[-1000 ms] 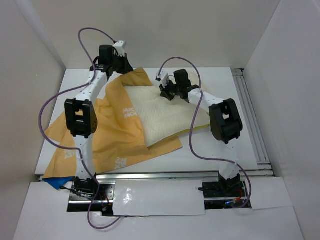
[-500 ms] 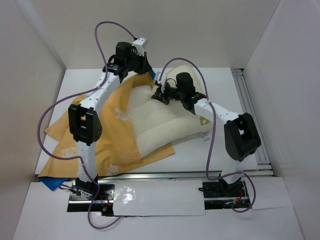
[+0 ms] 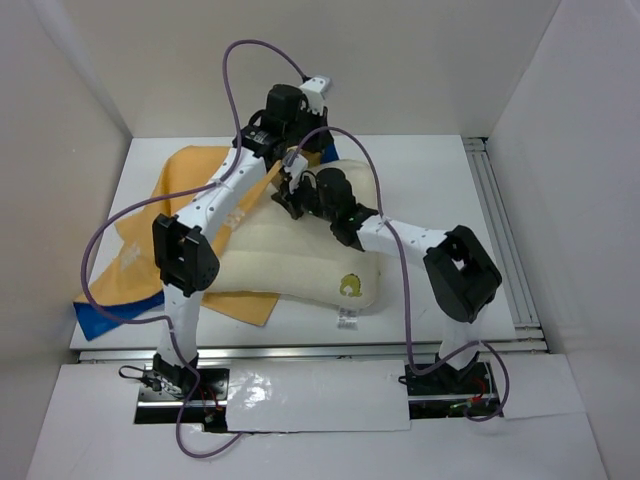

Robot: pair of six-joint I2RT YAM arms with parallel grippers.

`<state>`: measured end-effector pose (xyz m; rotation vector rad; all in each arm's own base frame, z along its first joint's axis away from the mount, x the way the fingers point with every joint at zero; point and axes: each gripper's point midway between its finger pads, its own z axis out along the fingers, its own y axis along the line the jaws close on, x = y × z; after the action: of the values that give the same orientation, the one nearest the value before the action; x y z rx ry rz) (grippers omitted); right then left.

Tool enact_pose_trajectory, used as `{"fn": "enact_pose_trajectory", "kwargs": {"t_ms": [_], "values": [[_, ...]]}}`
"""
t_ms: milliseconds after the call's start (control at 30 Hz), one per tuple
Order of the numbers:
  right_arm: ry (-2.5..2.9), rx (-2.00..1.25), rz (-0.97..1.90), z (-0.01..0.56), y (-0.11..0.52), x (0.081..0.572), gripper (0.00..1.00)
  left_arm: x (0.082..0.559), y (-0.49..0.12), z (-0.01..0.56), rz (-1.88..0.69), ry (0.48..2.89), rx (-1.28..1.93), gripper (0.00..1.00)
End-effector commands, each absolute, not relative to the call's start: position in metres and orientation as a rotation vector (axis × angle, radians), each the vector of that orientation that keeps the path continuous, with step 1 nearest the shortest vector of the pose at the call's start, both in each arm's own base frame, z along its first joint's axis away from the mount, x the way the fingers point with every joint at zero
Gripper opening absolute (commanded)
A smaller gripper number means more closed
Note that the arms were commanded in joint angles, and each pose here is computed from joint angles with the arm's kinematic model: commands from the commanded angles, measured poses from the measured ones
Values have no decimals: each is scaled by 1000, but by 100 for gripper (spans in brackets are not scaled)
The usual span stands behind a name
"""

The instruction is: Put the pillow into the pillowcase

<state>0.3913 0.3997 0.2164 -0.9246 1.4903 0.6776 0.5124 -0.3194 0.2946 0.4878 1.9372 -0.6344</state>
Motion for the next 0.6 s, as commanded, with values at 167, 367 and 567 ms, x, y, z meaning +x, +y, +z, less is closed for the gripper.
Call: {"fn": "enact_pose_trajectory", "kwargs": {"t_ms": [167,367,567], "values": [[1576,-557,552,234,379,429,47,531,-326,306,-704,1897,416,47],[1653,-571,485,229,345,410,81,528,-291,317,-701,1909,352,100],[1726,-827,459,206,333,362,100,503,-224,328,-592,1995,194,100]]}}
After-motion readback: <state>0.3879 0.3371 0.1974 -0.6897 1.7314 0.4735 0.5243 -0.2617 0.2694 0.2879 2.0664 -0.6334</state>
